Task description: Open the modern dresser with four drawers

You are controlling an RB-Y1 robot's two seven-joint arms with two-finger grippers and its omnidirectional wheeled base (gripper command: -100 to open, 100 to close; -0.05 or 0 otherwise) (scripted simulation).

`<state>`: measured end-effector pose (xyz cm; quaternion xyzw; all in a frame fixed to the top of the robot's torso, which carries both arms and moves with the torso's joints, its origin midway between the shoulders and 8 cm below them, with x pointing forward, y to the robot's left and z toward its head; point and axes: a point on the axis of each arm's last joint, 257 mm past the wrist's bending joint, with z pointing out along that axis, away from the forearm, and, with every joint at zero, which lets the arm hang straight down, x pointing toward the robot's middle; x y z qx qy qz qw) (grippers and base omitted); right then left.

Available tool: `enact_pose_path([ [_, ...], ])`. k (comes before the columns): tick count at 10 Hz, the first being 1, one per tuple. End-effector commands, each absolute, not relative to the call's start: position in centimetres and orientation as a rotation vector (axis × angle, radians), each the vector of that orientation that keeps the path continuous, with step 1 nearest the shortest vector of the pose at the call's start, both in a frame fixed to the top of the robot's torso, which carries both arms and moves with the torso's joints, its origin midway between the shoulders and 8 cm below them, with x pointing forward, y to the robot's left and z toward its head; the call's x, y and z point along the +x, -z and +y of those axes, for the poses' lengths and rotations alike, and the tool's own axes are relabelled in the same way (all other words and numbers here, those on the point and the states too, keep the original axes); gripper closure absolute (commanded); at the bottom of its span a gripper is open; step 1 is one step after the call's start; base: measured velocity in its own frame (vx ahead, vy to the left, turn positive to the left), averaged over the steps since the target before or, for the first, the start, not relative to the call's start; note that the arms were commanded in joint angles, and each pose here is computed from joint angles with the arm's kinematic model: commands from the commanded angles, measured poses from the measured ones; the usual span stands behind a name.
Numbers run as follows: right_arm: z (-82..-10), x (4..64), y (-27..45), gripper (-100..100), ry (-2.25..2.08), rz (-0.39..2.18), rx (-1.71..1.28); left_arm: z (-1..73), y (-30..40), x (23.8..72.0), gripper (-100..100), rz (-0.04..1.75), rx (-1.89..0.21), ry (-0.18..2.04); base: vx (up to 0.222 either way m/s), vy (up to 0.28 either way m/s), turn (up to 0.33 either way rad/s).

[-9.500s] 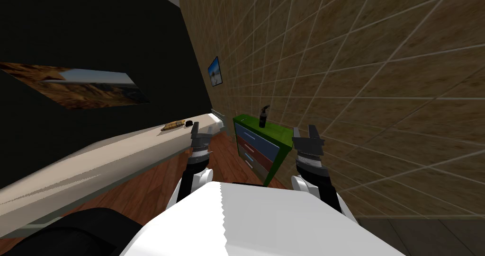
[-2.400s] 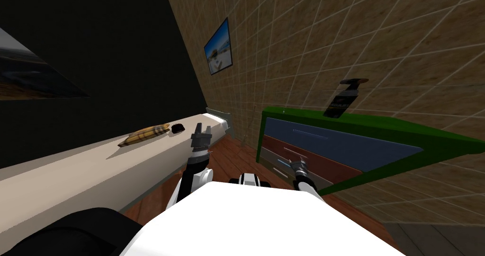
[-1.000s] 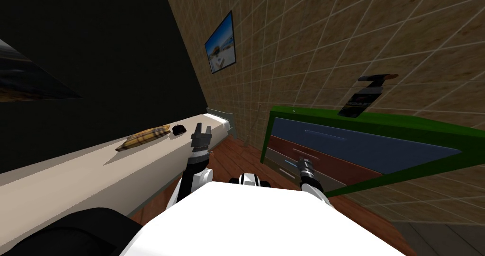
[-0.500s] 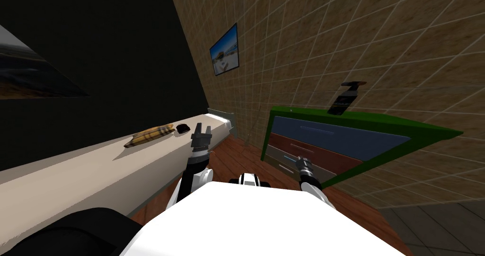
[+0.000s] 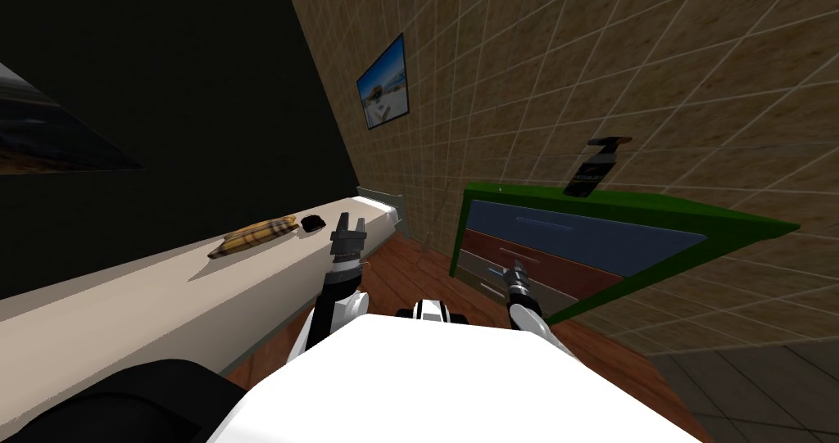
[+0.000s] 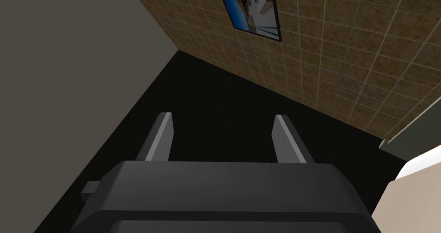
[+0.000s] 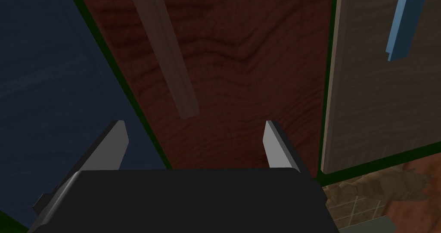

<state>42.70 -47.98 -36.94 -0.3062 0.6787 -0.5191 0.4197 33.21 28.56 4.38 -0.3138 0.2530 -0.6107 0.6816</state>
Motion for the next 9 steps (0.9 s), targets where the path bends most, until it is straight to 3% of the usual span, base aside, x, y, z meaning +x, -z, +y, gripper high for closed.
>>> enact_pose_path([
  [1, -47.3, 44.1, 37.0, -100, 1.301, 1.698, -0.776, 28.6, -4.4, 33.2, 0, 0.568, -0.704, 1.37, -0.002, -0.02, -0.01],
  [9, -45.2, 48.3, 36.5, -100, 1.308, 1.682, -0.804, 28.6, -4.4, 33.2, 0, 0.568, -0.704, 1.37, -0.003, -0.023, -0.013],
])
